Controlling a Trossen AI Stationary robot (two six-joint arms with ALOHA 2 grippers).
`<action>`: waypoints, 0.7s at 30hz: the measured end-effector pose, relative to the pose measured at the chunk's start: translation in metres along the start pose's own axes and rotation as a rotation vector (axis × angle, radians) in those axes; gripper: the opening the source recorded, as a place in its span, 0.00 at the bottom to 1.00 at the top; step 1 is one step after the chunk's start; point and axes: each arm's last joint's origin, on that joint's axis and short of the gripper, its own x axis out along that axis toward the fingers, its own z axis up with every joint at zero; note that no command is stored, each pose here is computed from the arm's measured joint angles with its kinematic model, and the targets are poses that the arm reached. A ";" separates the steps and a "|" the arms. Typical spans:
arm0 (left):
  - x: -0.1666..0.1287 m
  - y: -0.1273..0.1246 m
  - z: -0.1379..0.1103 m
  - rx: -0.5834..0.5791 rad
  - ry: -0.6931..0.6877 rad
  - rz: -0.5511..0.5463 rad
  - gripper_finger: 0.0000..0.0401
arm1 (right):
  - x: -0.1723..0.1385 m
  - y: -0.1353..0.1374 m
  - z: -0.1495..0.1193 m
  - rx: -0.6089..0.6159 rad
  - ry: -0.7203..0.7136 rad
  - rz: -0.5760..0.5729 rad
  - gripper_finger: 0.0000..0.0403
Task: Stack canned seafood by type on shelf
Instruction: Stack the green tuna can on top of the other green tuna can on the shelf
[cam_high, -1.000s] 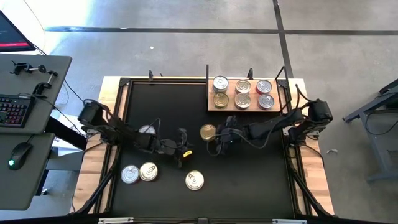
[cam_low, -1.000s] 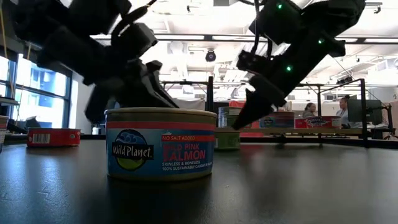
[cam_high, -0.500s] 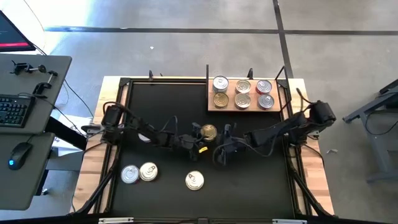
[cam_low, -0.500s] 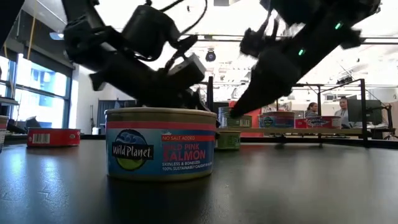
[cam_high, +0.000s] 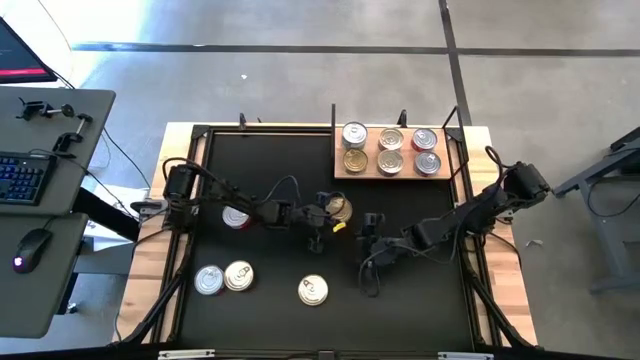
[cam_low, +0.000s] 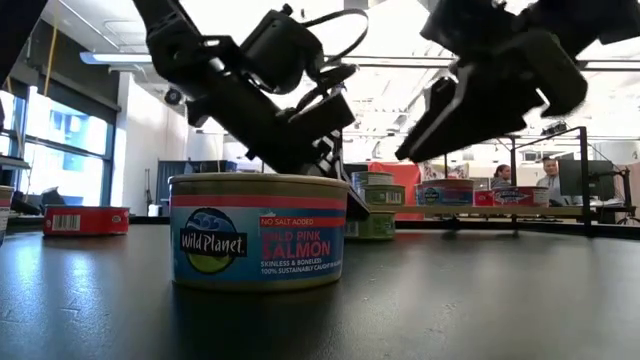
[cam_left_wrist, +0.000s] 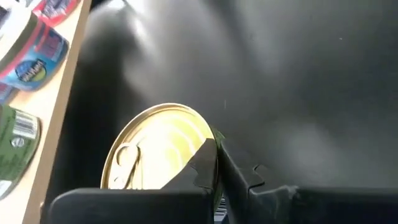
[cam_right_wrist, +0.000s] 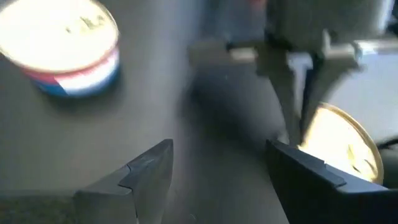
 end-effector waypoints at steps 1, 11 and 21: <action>-0.003 0.000 0.004 -0.009 0.000 -0.003 0.01 | -0.001 0.001 -0.002 -0.014 0.017 -0.015 0.61; -0.045 0.013 0.035 -0.186 -0.057 -0.047 0.00 | 0.005 0.017 -0.018 -0.200 0.051 -0.319 0.61; -0.050 0.013 0.040 -0.257 -0.093 -0.126 0.00 | 0.036 0.023 -0.026 -0.452 0.052 -0.443 0.61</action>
